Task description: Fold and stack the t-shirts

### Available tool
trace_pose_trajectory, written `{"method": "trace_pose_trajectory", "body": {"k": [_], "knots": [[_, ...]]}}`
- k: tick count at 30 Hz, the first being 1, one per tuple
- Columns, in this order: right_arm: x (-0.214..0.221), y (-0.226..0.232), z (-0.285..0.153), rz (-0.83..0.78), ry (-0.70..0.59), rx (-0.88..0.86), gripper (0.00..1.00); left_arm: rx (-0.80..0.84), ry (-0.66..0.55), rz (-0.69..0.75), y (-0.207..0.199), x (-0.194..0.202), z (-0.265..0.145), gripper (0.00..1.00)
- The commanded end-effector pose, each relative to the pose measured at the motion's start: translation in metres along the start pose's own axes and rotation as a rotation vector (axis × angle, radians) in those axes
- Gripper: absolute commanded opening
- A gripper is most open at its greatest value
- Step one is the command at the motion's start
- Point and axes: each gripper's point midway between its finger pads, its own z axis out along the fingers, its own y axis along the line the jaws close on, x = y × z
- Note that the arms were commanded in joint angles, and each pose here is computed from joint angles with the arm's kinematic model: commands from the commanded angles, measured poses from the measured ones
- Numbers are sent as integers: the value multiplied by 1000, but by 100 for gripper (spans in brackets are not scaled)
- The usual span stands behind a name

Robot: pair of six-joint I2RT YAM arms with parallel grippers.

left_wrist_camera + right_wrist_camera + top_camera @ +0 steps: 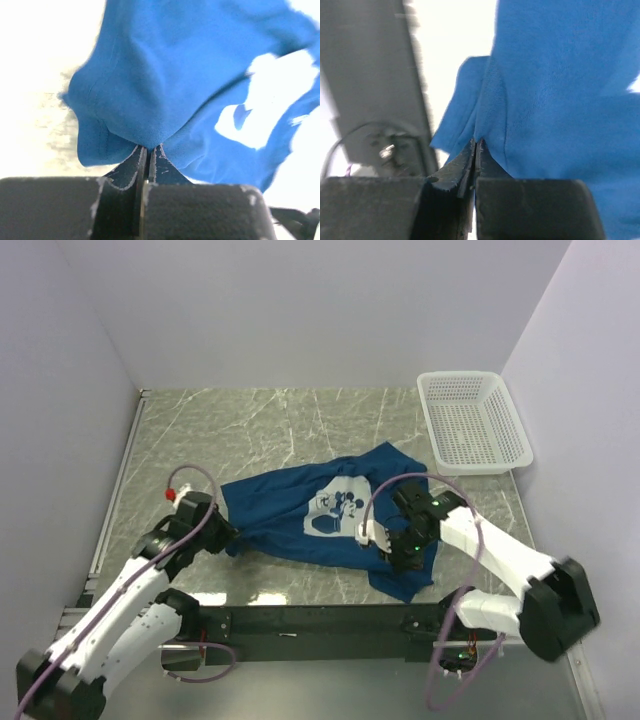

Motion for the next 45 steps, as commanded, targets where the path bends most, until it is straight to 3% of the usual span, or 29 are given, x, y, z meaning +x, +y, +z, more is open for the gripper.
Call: {"method": "trace_pose_trajectory", "body": {"k": [1, 5, 8, 9, 11, 12, 15, 19, 25, 35, 43, 45], "knots": [[-25, 52, -33, -215, -120, -115, 0, 9, -108, -70, -9, -27, -37, 0], [-15, 79, -31, -275, -78, -184, 0, 99, -56, -105, -21, -17, -52, 4], [-3, 73, -22, -245, -23, -158, 23, 185, 31, -71, -28, 2, -54, 22], [-7, 65, -22, -237, -27, -117, 35, 220, 39, -60, -31, 5, -57, 36], [-18, 42, -39, -166, -58, 11, 39, 276, 40, -38, -34, 8, -71, 50], [-33, 21, -50, -153, -123, 116, 41, 306, 18, -31, -39, 3, -80, 61], [-52, -49, -96, 38, -279, 373, 51, 389, -99, -8, -51, -18, -110, 74], [-56, -130, -124, 404, -397, 536, 51, 429, -173, 49, -64, -33, -118, 79], [-59, -204, -104, 660, -402, 571, 51, 380, -152, 90, -75, -37, -70, 80], [-21, -268, -61, 843, -190, 620, 52, 348, -106, 114, -64, -24, -41, 80], [-10, -292, -34, 861, -102, 595, 52, 369, -97, 89, -54, -15, -44, 80], [-10, -287, -25, 853, -95, 542, 44, 367, -99, 83, -53, -15, -46, 80]]}}
